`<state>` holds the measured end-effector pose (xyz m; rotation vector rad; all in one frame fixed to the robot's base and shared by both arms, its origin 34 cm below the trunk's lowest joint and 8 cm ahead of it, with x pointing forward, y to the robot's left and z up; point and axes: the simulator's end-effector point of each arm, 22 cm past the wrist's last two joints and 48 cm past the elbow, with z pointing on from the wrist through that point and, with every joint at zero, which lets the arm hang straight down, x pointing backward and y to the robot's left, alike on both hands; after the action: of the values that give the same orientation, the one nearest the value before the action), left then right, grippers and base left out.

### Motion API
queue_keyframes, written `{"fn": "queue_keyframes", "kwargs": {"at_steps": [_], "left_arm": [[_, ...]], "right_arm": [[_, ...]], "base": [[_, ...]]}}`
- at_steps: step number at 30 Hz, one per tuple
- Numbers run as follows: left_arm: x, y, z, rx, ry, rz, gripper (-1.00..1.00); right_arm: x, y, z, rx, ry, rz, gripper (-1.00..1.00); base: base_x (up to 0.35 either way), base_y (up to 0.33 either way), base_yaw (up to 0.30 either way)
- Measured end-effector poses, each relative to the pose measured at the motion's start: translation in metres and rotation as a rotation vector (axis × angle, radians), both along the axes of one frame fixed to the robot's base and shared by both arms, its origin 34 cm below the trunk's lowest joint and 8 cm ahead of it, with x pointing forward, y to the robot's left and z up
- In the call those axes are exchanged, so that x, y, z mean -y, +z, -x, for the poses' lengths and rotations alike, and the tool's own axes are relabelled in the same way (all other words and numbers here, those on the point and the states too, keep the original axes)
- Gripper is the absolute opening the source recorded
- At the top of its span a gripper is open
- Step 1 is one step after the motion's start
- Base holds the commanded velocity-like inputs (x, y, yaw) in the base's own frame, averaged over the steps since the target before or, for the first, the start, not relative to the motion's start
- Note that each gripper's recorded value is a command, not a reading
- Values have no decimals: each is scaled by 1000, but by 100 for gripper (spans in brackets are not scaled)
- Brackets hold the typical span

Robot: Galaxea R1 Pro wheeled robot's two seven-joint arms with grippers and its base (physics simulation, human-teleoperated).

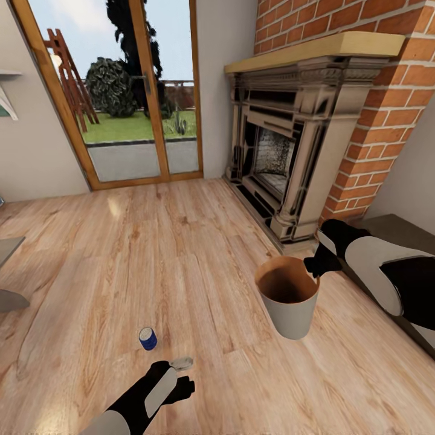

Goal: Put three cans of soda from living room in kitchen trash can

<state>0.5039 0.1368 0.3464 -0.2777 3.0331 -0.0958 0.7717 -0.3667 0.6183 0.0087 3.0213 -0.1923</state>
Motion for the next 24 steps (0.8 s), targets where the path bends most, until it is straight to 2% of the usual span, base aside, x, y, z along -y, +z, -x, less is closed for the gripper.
{"fn": "queue_keyframes", "kwargs": {"at_steps": [5,14,24], "left_arm": [[-1,-3,1,-6,-1,-2,100],[-17,-9,4,-16,5,-22,100],[-17,-21,9,-27,6,-22,100]], "right_arm": [[0,-5,0,-8,1,2,-100],[0,-12,0,-18,2,2,-100],[-2,-27,3,-28,-2,-7,-100]], "base": [[0,0,0],[0,0,8],[0,0,137]]}}
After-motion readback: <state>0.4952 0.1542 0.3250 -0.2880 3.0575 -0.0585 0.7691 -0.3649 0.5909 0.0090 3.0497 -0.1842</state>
